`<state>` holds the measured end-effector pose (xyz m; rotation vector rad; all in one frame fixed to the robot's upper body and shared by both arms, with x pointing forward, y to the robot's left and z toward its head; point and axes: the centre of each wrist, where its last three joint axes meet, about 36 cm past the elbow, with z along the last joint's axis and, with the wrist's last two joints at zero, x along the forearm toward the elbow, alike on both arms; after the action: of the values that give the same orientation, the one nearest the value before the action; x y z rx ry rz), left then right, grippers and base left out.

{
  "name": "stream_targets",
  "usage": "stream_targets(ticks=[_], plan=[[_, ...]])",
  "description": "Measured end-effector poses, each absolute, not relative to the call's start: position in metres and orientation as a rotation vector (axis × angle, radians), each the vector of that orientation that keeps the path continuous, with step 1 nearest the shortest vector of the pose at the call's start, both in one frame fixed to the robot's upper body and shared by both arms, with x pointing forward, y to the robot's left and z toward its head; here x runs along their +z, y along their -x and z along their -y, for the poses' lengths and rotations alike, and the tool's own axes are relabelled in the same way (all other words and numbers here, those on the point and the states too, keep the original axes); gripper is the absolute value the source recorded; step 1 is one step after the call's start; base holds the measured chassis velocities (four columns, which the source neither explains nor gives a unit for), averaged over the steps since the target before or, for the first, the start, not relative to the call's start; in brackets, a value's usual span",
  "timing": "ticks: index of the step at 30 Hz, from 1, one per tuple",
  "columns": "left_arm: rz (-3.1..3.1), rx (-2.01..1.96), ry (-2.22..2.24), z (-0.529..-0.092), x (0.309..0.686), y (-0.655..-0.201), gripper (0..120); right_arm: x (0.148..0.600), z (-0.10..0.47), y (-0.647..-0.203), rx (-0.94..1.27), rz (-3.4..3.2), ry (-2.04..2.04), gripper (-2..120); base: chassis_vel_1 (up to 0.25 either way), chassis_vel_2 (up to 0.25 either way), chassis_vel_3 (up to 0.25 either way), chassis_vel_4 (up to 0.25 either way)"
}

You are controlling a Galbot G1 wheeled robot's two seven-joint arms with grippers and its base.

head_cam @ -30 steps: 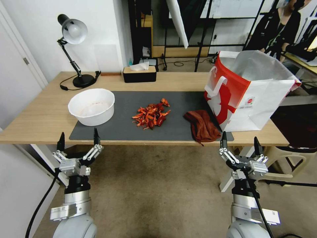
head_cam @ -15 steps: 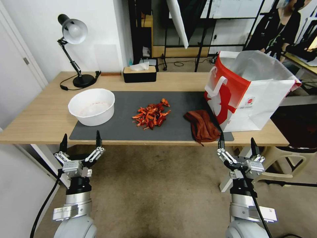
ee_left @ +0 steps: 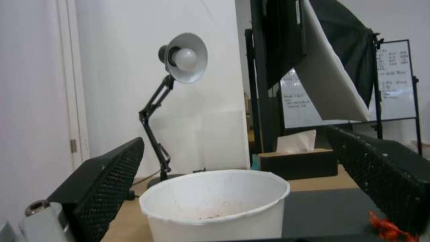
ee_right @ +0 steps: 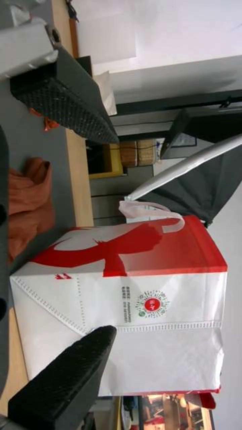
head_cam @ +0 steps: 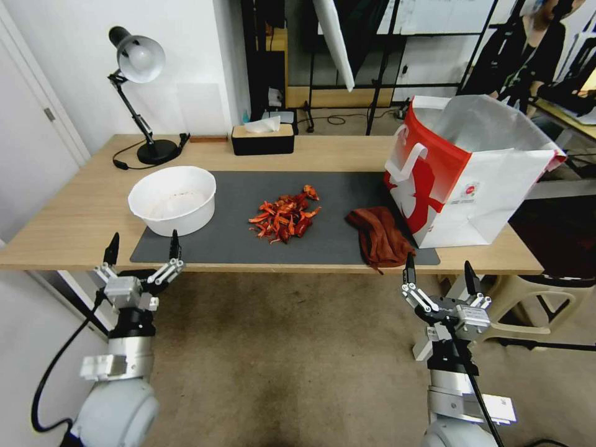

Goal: Sweep shrimp from table into container with towel, then put container into takeout bag.

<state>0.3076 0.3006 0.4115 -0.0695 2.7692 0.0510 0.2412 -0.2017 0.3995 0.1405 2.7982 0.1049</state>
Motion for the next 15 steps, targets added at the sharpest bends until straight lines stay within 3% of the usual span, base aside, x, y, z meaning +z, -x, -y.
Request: stream_targets(ticks=[15], plan=[[-2.835,0.104,-0.003,-0.348,0.439,-0.376,100,0.398,0.195,-0.24,0.11,-2.799,-0.129,100,0.0,0.0,0.0,0.0]])
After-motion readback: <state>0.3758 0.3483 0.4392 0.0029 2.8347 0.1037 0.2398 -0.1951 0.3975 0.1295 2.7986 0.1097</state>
